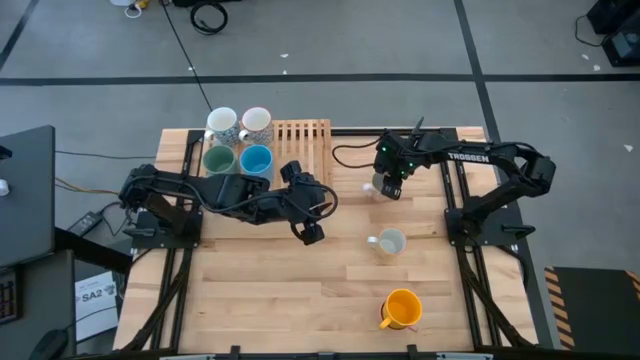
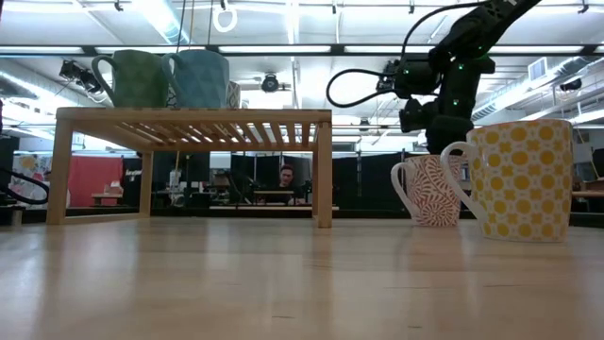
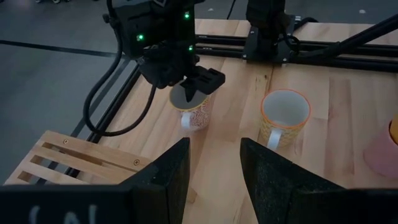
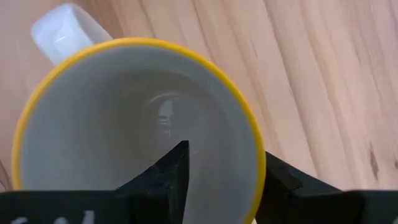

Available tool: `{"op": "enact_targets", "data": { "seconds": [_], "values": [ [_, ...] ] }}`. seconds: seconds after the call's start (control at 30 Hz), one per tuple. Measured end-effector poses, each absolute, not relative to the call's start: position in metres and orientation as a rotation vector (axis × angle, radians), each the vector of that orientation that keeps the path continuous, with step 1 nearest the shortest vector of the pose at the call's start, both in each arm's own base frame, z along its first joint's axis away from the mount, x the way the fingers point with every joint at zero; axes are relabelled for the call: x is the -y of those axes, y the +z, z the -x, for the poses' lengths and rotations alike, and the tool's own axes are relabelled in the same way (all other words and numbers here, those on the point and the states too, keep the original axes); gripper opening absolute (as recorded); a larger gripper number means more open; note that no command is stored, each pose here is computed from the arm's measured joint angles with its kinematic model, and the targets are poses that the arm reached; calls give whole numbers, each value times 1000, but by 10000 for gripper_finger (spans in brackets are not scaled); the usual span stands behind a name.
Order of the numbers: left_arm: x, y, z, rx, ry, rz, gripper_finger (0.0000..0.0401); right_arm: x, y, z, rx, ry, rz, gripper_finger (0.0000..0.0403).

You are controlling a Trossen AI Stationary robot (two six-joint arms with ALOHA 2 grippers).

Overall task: Place coffee mugs
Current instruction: Put the white-orange patterned mug on the shelf

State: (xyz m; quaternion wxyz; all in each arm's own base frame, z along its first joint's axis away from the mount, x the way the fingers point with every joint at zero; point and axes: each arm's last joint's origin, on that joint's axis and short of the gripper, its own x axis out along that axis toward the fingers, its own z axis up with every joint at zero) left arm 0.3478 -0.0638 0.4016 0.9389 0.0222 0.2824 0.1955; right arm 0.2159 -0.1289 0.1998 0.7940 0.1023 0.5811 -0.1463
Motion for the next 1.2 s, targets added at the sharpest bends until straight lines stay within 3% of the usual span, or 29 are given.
{"op": "enact_targets", "data": {
  "seconds": [0.4, 0.57, 0.73, 0.93, 1.2],
  "values": [
    [64, 402, -348, -577, 399, -45, 148, 129, 200, -216, -1265, -217, -94, 31],
    [64, 402, -348, -576, 399, -45, 148, 128, 201, -216, -1264, -109, 19, 31],
    [64, 402, -348, -576, 399, -45, 148, 125, 201, -218, -1208, 115, 146, 42],
    [64, 402, -348, -577, 398, -47, 148, 118, 201, -222, -1171, 320, 407, 41],
    [64, 402, -348, -577, 398, -48, 148, 109, 201, -227, -1168, 394, 541, 43]
  ]
}}
